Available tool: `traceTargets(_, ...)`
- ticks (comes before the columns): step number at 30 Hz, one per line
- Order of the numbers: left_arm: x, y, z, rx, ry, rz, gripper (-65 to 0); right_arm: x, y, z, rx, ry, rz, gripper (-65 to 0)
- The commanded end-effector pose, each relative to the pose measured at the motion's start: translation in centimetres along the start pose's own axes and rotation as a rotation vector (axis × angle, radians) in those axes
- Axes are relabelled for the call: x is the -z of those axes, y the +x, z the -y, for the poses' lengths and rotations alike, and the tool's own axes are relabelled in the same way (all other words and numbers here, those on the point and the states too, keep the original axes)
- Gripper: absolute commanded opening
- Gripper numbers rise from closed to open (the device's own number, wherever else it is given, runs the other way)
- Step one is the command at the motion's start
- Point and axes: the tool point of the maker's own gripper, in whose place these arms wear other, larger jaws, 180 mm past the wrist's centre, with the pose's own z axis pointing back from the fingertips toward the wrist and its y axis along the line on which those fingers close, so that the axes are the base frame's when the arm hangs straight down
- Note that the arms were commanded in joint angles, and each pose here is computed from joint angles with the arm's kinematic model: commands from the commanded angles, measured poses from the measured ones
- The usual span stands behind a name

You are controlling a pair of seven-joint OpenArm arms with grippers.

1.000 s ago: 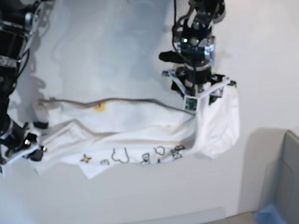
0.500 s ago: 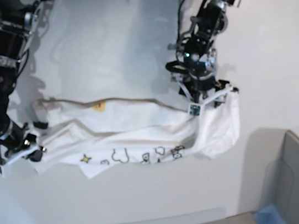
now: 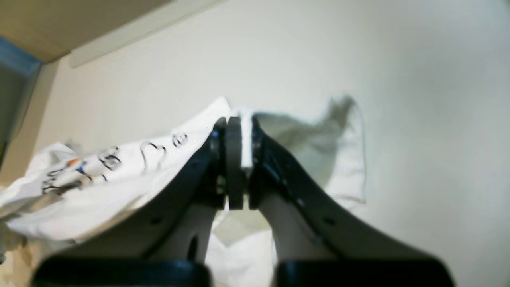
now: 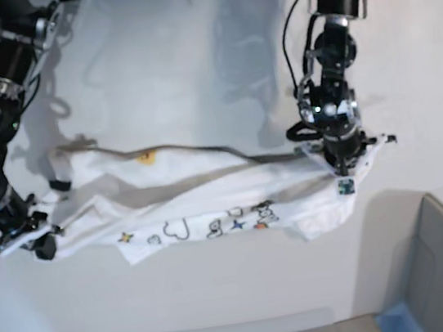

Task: Layout the t-shirt on the table in an organized manner, then fold the t-shirt properly
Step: 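Release and regrasp the t-shirt edge with the left gripper, then hold the t-shirt edge with both grippers and pull it taut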

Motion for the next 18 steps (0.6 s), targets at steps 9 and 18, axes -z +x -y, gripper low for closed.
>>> traceTargets(9,-8.0,4.9,-3.1,-0.098,0.007,0.244,-65.0,-5.9,3.9,-2.4,-0.172,0.005,0.198,-65.0)
traceTargets(18,-7.1,4.1,-3.4,-0.02,0.009,0.232,-65.0,-3.7,2.0,3.1,-0.024,-0.024,0.108,-65.0)
